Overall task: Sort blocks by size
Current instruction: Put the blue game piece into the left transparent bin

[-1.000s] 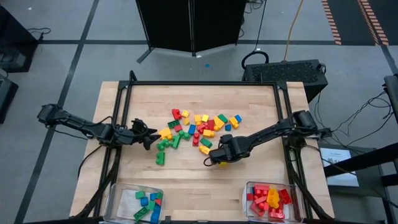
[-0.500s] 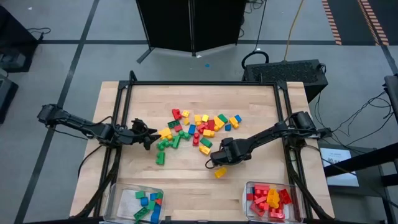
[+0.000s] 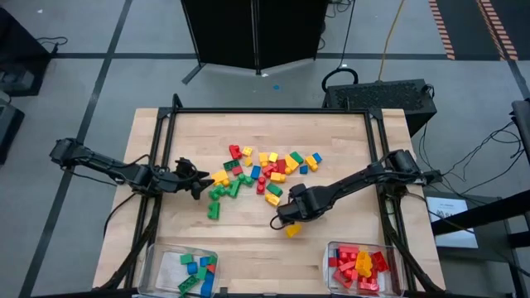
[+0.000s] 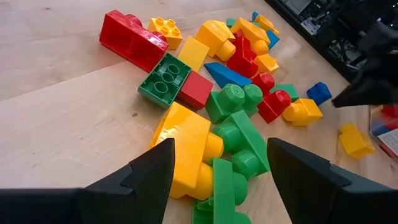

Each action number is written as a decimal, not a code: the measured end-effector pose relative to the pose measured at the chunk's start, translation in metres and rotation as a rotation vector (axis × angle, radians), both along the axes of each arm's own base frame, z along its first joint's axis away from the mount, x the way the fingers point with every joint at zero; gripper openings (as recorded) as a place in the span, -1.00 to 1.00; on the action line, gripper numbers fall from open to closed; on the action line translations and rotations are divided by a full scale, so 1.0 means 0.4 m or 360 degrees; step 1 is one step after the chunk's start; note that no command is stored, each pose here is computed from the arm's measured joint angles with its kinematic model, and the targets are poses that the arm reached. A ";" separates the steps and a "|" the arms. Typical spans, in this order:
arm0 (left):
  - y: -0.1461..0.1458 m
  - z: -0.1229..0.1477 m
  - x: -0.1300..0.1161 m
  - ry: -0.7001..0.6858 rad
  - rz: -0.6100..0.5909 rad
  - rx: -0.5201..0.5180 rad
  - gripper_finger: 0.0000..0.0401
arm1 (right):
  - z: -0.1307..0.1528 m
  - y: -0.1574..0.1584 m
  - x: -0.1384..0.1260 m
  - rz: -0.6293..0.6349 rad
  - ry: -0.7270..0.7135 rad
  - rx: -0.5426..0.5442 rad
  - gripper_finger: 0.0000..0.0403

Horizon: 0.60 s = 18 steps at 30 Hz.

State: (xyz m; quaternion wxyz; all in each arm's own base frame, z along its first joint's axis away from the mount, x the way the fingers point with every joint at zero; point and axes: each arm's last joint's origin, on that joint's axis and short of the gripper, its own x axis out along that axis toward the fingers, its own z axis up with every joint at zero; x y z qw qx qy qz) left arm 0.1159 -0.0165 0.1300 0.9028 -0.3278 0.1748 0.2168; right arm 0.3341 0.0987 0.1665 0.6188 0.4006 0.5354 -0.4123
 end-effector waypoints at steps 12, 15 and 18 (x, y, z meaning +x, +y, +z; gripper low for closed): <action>0.000 0.000 0.000 0.0001 0.0000 0.0001 0.27 | 0.078 -0.017 0.001 -0.0114 0.0120 -0.0170 -0.05; 0.000 0.000 0.000 0.0002 0.0001 0.0001 0.27 | 0.069 -0.034 0.006 -0.0079 0.0112 -0.0170 0.24; 0.000 0.000 0.000 0.0002 0.0001 0.0001 0.27 | 0.058 -0.049 0.014 -0.0008 0.0081 -0.0162 0.47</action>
